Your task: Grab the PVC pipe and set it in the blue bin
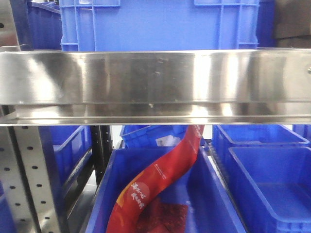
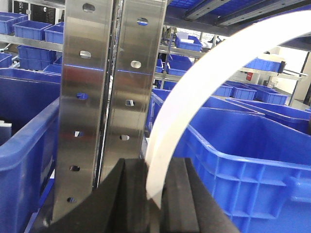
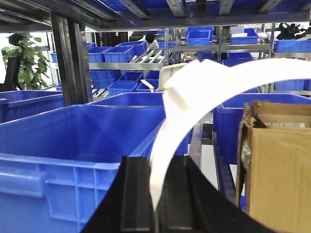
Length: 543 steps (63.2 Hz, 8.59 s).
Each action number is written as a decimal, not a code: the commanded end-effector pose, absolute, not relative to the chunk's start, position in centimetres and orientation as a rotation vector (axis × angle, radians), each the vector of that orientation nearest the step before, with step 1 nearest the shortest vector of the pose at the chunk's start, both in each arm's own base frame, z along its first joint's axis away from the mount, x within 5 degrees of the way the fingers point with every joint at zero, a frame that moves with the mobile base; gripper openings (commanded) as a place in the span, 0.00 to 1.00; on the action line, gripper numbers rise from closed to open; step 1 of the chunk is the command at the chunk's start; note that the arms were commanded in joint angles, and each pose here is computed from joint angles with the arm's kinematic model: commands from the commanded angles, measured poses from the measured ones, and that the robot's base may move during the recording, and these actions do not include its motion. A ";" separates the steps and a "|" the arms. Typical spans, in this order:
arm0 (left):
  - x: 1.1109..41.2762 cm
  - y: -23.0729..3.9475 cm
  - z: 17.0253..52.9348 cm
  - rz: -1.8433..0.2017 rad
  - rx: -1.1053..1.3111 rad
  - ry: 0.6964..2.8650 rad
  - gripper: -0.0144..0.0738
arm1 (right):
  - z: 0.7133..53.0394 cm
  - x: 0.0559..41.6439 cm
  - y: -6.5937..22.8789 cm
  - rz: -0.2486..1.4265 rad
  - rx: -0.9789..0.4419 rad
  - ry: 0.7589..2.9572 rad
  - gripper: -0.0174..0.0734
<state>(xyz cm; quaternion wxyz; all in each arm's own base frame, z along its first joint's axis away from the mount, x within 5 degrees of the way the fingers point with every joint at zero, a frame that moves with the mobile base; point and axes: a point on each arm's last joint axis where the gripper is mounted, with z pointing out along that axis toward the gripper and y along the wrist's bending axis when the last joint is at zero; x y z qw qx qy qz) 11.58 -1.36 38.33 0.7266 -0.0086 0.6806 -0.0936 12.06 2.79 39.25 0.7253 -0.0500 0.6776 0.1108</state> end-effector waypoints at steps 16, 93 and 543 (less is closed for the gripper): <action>11.5 -1.4 38.7 -0.210 -0.015 1.466 0.04 | 39.6 11.9 2.7 0.230 -0.116 1.459 0.01; 11.3 -1.4 39.6 -0.220 -0.010 1.365 0.04 | 40.1 11.8 2.7 0.239 -0.115 1.394 0.01; 9.2 -0.4 34.1 -0.082 -0.015 1.559 0.04 | 21.5 5.7 0.2 0.059 0.002 1.472 0.01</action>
